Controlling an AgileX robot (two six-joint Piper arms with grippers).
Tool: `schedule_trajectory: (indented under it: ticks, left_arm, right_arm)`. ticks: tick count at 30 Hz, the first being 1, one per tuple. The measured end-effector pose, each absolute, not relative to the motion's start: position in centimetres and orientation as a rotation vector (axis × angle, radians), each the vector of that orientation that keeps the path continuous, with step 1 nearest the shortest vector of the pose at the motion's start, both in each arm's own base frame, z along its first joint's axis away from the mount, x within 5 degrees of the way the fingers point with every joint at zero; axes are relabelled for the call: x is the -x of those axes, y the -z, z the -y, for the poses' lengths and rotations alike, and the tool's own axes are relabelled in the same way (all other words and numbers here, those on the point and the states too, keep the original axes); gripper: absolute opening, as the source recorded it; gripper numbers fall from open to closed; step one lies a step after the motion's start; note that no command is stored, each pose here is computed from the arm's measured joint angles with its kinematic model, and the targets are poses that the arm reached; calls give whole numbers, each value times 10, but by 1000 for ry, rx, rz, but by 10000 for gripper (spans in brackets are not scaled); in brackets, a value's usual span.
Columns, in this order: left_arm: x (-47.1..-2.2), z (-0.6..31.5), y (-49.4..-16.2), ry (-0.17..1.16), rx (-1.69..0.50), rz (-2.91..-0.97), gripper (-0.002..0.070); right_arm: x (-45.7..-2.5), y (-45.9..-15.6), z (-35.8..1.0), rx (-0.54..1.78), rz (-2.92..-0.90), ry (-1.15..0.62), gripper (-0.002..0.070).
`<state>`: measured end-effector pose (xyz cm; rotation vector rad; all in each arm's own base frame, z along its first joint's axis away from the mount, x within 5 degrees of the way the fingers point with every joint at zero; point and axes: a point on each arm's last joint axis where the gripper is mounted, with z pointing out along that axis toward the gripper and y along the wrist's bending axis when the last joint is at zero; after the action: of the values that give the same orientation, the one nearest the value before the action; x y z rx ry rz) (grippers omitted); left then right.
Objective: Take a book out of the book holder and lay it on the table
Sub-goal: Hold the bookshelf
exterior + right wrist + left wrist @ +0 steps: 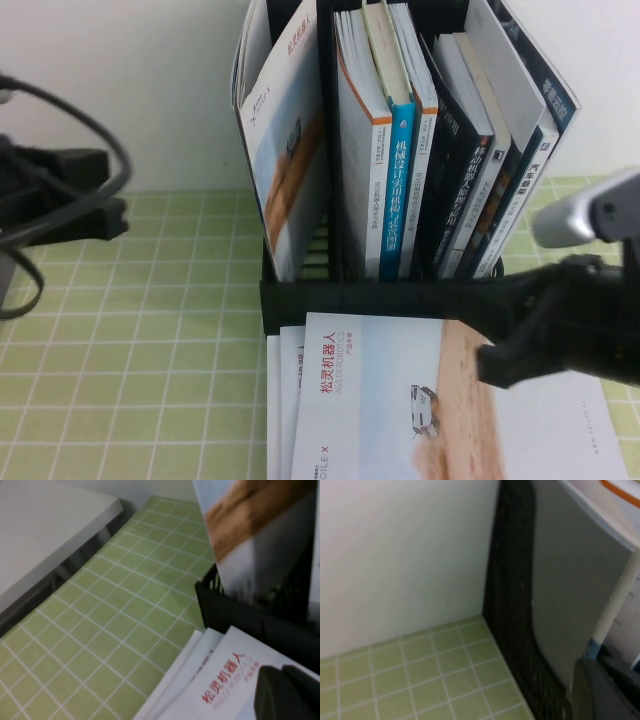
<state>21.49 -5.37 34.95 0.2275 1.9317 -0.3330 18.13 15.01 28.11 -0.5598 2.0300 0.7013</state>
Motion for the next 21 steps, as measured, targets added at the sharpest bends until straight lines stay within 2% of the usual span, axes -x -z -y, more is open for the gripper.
schedule_trajectory:
  ticks: [3, 6, 11, 21]
  left_arm:
    - [-240, 72, -354, 333, -412, -1918, -3]
    - [-266, 83, -356, 368, -480, -1902, -3]
    - [-290, 103, -352, 489, -649, -1864, -3]
    - [-300, 107, -348, 490, -692, -1822, -3]
  right_arm:
    - [-199, -281, -176, 614, -2003, -680, -2]
    - [-220, -285, -196, 628, -1988, -671, -1]
    - [-249, -289, -218, 572, -1987, -688, -1]
    - [-271, -293, -236, 566, -1964, -693, -1]
